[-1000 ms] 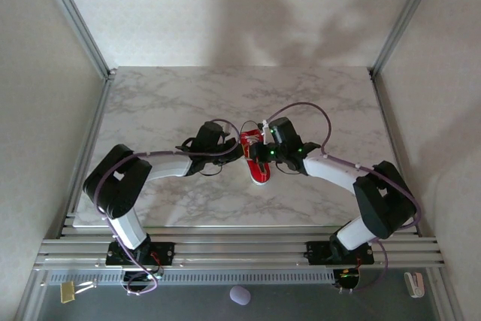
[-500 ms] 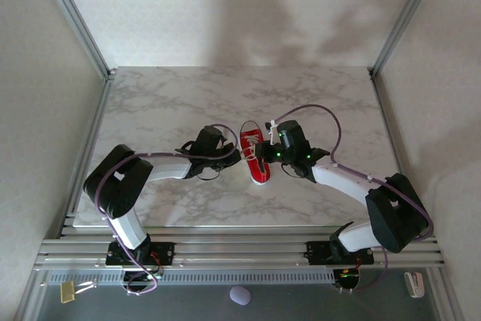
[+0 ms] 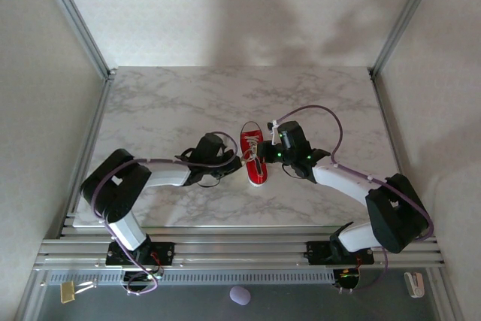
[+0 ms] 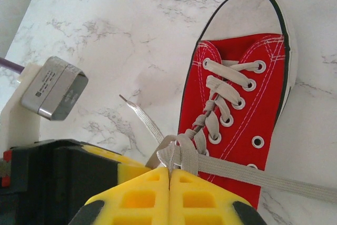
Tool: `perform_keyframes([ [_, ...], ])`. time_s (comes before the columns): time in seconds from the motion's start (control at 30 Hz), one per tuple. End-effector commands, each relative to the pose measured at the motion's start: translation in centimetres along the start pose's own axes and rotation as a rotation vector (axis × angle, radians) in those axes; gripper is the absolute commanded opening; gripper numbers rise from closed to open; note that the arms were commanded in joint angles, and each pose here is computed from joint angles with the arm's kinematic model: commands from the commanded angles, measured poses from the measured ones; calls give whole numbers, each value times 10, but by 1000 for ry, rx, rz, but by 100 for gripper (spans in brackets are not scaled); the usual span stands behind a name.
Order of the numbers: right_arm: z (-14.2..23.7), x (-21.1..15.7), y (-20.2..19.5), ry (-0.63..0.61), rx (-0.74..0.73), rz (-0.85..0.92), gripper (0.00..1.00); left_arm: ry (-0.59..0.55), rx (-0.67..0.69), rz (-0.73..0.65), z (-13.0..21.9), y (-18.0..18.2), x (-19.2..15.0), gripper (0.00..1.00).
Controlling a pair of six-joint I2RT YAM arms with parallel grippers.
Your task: Tie the shoes
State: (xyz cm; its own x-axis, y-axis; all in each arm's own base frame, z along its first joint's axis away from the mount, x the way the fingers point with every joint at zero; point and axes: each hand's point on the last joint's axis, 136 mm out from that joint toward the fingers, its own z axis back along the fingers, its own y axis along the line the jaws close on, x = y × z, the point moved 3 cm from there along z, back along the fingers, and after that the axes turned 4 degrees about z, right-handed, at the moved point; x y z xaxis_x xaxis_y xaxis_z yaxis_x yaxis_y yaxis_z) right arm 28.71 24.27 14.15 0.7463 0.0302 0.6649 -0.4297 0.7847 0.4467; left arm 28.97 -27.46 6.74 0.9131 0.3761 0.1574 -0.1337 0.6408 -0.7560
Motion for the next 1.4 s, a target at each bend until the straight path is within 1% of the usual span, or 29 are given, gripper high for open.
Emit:
perform_keyframes([
  [0.0, 0, -2, -5, -3, -13, -11, 0, 2, -3, 36, -7, 5, -7, 0],
  [0.13, 0, -2, -3, 5, -2, -9, 0, 5, -12, 53, -14, 6, -8, 3],
  [0.23, -2, -3, -2, 13, 7, -9, 0, 1, -8, 57, -18, 7, -6, 9],
  [0.33, -3, -3, -1, 17, 16, -10, 0, -13, -8, 54, -19, 4, -2, 18],
  [0.63, -2, -2, 2, 17, 33, -7, 0, -86, 35, 25, -6, 2, 11, 35],
  [0.9, -2, -3, 2, 21, 35, -5, 0, -121, 65, -4, 8, 1, 14, 56],
  [1.0, -2, -2, 3, 20, 35, -4, 0, -128, 67, -13, 13, 0, 14, 61],
  [1.07, -3, -2, 2, 20, 34, -4, 0, -135, 66, -25, 17, -3, 15, 62],
  [1.1, -3, -1, 3, 21, 35, -6, 0, -141, 67, -29, 19, -4, 16, 62],
  [1.13, -3, -1, 3, 21, 35, -5, 0, -145, 66, -35, 21, -6, 17, 58],
  [1.17, -2, 0, 3, 18, 37, -6, 0, -152, 64, -43, 23, -8, 18, 53],
  [1.33, -3, -1, 3, 22, 36, -12, 0, -146, 16, -74, 26, -29, 21, 15],
  [1.37, -3, -1, 3, 23, 36, -12, 0, -138, 5, -78, 24, -35, 21, 10],
])
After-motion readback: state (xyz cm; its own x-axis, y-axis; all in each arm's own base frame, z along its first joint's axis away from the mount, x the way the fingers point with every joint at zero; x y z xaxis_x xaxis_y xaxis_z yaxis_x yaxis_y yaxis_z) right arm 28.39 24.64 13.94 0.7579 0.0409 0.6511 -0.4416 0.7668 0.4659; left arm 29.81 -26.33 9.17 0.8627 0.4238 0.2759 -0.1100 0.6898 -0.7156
